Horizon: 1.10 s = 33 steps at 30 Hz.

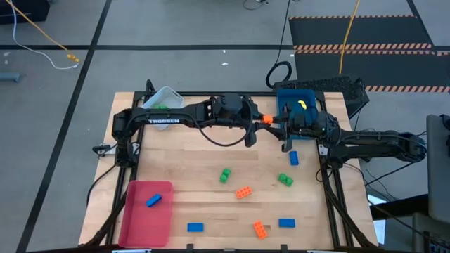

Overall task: Sort & place blocks by color
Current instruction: Put the orange game piece into the blue bin

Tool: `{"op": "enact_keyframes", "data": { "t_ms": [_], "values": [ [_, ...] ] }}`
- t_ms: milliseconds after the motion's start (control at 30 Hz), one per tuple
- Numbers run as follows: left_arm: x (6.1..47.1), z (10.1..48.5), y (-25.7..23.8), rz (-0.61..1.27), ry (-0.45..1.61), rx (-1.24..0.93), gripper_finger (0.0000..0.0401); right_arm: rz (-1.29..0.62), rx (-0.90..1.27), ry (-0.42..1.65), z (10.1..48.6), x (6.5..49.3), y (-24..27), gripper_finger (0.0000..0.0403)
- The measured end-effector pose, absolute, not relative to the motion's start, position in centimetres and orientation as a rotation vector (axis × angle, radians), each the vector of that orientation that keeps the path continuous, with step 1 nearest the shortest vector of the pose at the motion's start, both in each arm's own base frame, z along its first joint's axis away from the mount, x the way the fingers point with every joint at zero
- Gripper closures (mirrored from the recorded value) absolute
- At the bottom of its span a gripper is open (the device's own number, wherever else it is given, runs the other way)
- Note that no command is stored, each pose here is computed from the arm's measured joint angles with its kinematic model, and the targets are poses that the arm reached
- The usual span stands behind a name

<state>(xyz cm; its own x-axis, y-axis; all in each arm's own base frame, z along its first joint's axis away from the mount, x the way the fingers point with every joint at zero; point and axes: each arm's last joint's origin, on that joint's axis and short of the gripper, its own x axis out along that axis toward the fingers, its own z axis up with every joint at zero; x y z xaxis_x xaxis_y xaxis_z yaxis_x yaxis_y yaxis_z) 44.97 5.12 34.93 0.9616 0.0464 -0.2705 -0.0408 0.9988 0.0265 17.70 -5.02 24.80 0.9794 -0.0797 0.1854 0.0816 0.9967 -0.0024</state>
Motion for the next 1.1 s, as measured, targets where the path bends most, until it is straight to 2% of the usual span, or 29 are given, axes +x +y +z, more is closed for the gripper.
{"op": "enact_keyframes", "data": {
  "t_ms": [100, 400, 567, 800, 1100],
  "values": [
    [45.0, 35.2, 5.1, 0.041, 0.255, 0.023, 0.0273, -0.082, -0.027, -0.185, 24.8, 17.7, -5.0, 0.0312],
    [44.1, 36.4, 5.1, 0.095, 0.243, 0.056, 0.0232, -0.160, -0.061, -0.110, 24.1, 17.7, -5.3, 0.0312],
    [41.9, 38.8, 5.0, 0.168, 0.255, 0.081, 0.0217, -0.388, -0.082, 0.013, 23.2, 17.2, -6.2, 0.0312],
    [40.4, 38.5, 4.9, 0.263, 0.392, 0.056, 0.0215, -0.835, -0.088, 0.270, 21.2, 15.5, -8.3, 0.0312],
    [41.1, 36.2, 4.0, 0.258, 0.525, 0.017, 0.0215, -1.038, 0.041, 0.396, 19.7, 13.5, -10.4, 0.0312]
  ]
}}
